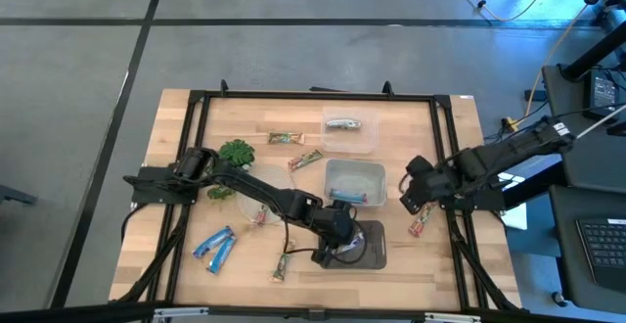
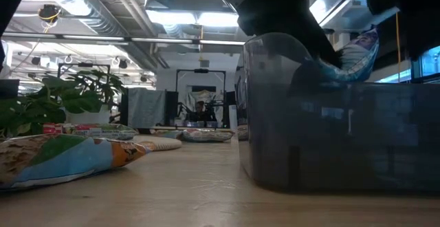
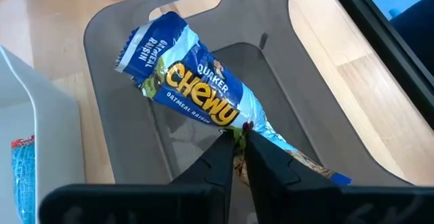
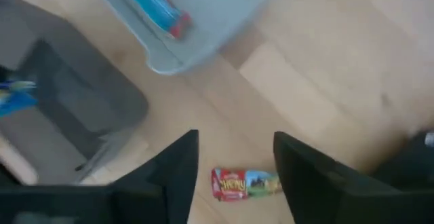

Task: Pick and place Granola Bars by type
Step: Put the blue granola bar into the black bin

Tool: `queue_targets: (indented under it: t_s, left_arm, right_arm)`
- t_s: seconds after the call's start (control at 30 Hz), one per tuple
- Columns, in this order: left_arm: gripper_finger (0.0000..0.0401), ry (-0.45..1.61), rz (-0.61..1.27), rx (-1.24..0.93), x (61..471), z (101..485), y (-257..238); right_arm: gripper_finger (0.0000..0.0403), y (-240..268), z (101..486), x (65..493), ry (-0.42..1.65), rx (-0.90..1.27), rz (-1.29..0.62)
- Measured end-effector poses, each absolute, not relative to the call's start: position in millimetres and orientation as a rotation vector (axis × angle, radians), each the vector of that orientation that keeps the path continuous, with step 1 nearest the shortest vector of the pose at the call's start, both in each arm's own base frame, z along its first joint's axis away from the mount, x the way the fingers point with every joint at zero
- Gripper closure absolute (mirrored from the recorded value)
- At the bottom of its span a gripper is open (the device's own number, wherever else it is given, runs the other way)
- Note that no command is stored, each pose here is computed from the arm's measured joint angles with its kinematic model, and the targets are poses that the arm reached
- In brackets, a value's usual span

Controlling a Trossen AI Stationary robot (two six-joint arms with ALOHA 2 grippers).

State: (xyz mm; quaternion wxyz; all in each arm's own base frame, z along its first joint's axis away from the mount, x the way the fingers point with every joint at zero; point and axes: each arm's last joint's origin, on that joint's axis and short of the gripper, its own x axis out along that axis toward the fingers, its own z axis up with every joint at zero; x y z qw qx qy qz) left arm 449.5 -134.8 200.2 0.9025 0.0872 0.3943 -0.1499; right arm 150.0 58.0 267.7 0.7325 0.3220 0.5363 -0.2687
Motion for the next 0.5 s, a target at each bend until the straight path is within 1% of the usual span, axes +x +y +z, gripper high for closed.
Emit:
queue_targets:
  t_s: [0.13,0.27,0.4,0.5]
  left_arm:
    - [0.0371,0.815,-0.312,0.186,449,200,-135]
    - [0.0363,0.815,-0.312,0.187,449,200,-135]
    - [0.0346,0.815,-0.311,0.187,449,200,-135]
    - [0.0327,0.815,-0.312,0.187,449,200,-135]
  right_arm:
    - [0.0211,68,246,150,1.274,0.728,-0.658]
    - [0.0211,77,229,149,1.356,0.756,-0.735]
    - [0.0211,87,219,151,1.407,0.775,-0.792]
    - [0.0211,94,214,153,1.424,0.781,-0.812]
